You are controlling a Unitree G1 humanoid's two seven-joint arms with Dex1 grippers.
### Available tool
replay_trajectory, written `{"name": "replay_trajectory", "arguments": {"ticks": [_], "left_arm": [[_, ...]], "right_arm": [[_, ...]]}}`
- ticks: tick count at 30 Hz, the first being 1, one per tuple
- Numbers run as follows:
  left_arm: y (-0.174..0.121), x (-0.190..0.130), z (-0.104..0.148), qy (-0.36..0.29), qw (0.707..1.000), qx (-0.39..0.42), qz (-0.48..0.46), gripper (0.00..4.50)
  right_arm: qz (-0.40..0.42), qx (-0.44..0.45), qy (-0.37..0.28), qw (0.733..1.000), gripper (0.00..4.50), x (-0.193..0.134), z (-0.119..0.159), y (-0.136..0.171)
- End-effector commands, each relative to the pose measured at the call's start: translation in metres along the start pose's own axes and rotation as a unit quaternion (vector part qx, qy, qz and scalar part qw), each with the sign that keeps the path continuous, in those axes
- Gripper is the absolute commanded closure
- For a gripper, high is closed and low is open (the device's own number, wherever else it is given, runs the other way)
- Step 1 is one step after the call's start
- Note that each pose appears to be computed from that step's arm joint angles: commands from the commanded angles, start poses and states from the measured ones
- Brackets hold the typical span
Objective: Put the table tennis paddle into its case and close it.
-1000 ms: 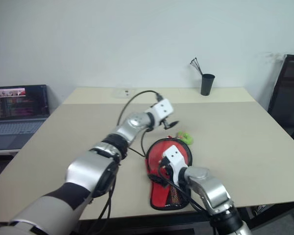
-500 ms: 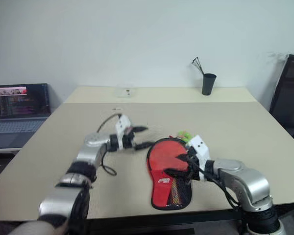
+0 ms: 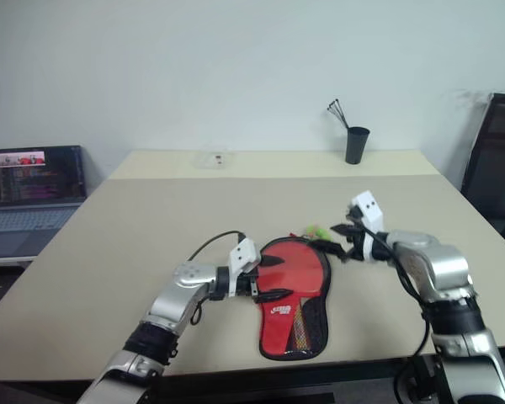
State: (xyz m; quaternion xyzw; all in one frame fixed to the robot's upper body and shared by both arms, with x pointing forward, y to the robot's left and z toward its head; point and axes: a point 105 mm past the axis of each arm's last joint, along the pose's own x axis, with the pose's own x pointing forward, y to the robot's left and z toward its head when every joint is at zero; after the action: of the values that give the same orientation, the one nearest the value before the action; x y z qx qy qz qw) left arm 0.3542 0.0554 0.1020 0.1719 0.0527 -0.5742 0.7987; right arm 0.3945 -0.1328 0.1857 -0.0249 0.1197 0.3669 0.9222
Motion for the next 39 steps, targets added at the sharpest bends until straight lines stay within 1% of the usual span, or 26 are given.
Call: {"name": "replay_trajectory", "arguments": {"ticks": [1,6,8,12,15,21,24,28,30,31,32,36,39], "left_arm": [[0.001,0.005,-0.002,0.009,1.0,0.003,0.003,0.04],[-0.008,0.009,-0.006,0.01,1.0,-0.006,-0.009,0.04],[-0.012,0.011,-0.006,0.009,1.0,-0.008,-0.012,0.04],[-0.019,0.011,-0.005,0.009,1.0,-0.012,-0.017,0.04],[-0.019,0.008,-0.006,0.01,1.0,-0.014,-0.013,0.04],[-0.018,0.006,-0.007,0.015,1.0,-0.014,-0.005,0.04],[-0.016,0.006,-0.007,0.019,1.0,-0.007,-0.004,0.0],[-0.014,0.007,-0.009,0.033,0.999,0.008,-0.008,0.0],[-0.013,0.009,-0.012,0.041,0.999,0.012,-0.012,0.0],[-0.013,0.01,-0.013,0.046,0.999,0.014,-0.015,0.0],[-0.012,0.01,-0.015,0.051,0.998,0.014,-0.019,0.0],[-0.015,0.011,-0.031,0.092,0.995,0.002,-0.048,0.0],[-0.017,0.01,-0.043,0.116,0.991,-0.011,-0.058,0.0]], "right_arm": [[-0.059,-0.017,-0.01,0.998,0.0,0.015,0.003,-0.024],[-0.103,0.002,0.005,0.995,0.0,0.045,-0.011,-0.04],[-0.119,0.019,0.002,0.993,0.0,0.053,-0.014,-0.044],[-0.151,0.037,0.009,0.988,0.0,0.062,-0.025,-0.051],[-0.149,0.043,0.022,0.988,0.0,0.066,-0.035,-0.048],[-0.15,0.026,0.055,0.987,0.0,0.07,-0.052,-0.044],[-0.151,0.025,0.061,0.986,0.63,0.07,-0.055,-0.044],[-0.149,0.029,0.065,0.986,1.88,0.071,-0.058,-0.042],[-0.149,0.03,0.067,0.986,2.63,0.071,-0.06,-0.042],[-0.149,0.03,0.068,0.986,2.9,0.071,-0.06,-0.042],[-0.149,0.031,0.068,0.986,3.28,0.071,-0.06,-0.042],[-0.157,0.034,0.064,0.985,4.44,0.07,-0.058,-0.044],[-0.169,0.037,0.053,0.983,4.47,0.067,-0.05,-0.049]]}}
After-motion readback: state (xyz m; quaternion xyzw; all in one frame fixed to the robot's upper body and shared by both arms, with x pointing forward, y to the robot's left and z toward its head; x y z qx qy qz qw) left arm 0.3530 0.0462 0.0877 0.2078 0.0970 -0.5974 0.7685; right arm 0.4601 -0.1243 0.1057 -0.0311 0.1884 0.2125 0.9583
